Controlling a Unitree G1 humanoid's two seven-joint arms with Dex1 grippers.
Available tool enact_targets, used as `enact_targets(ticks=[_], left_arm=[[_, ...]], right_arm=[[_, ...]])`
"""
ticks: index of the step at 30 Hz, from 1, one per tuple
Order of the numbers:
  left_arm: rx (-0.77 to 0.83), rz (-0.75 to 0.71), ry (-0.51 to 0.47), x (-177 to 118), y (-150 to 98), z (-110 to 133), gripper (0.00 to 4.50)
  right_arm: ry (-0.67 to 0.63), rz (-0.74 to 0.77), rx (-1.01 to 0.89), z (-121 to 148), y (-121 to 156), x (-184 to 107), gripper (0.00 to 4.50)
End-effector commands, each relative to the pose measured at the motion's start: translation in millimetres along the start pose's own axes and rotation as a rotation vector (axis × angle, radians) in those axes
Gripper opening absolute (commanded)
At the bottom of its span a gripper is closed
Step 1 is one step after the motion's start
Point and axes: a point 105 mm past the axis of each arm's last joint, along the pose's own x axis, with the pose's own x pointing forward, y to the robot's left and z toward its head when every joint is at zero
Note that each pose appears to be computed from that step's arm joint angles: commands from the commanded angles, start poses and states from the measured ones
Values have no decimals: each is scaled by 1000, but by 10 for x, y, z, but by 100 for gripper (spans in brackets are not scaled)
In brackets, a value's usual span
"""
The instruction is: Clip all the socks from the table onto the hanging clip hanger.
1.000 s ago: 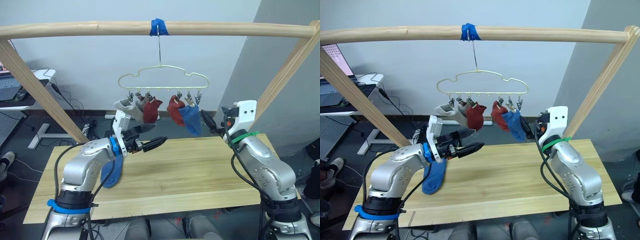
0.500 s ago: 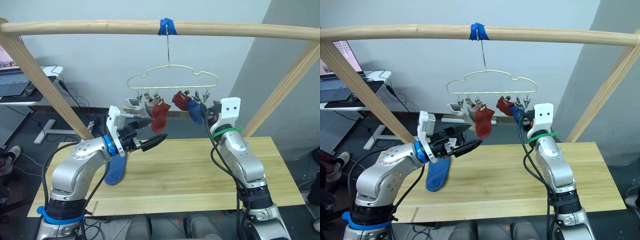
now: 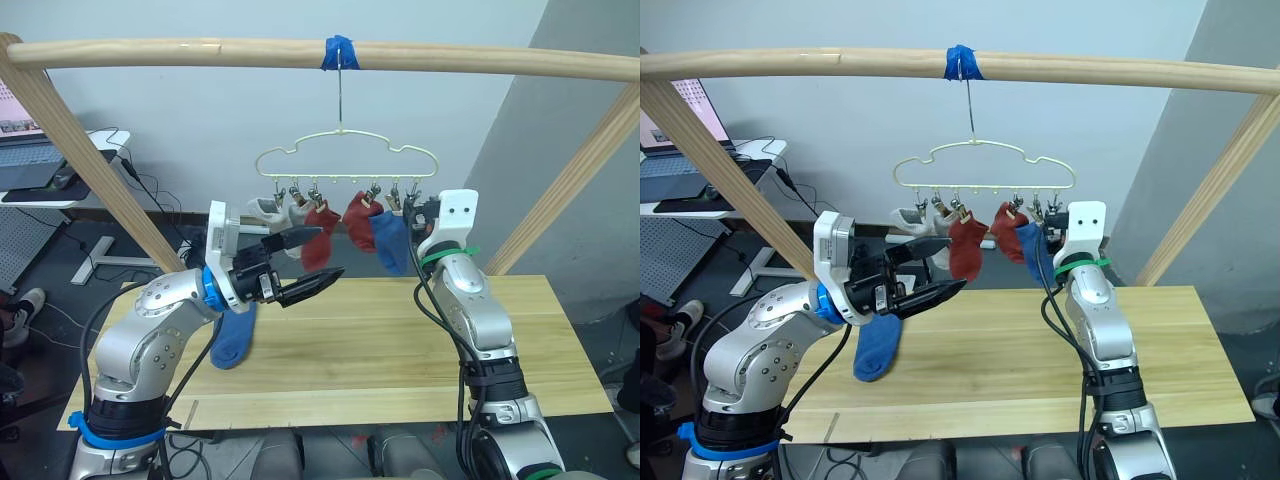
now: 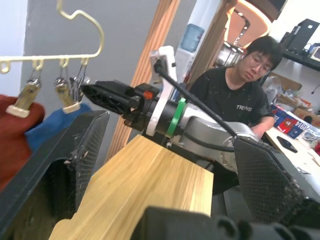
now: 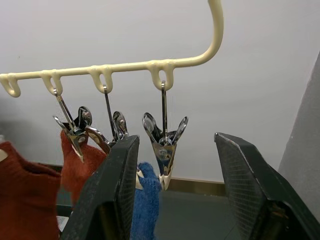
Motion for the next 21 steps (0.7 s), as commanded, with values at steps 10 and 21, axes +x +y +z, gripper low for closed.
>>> enact_targets(ticks=[10,21], left_arm=[[93,32,-47,35,27,147,450],[92,43,-38,37,35,118,450]], right_arm=[[-69,-21,5,217,15,141,250],[-63,-45,18,209,-27,184,250]])
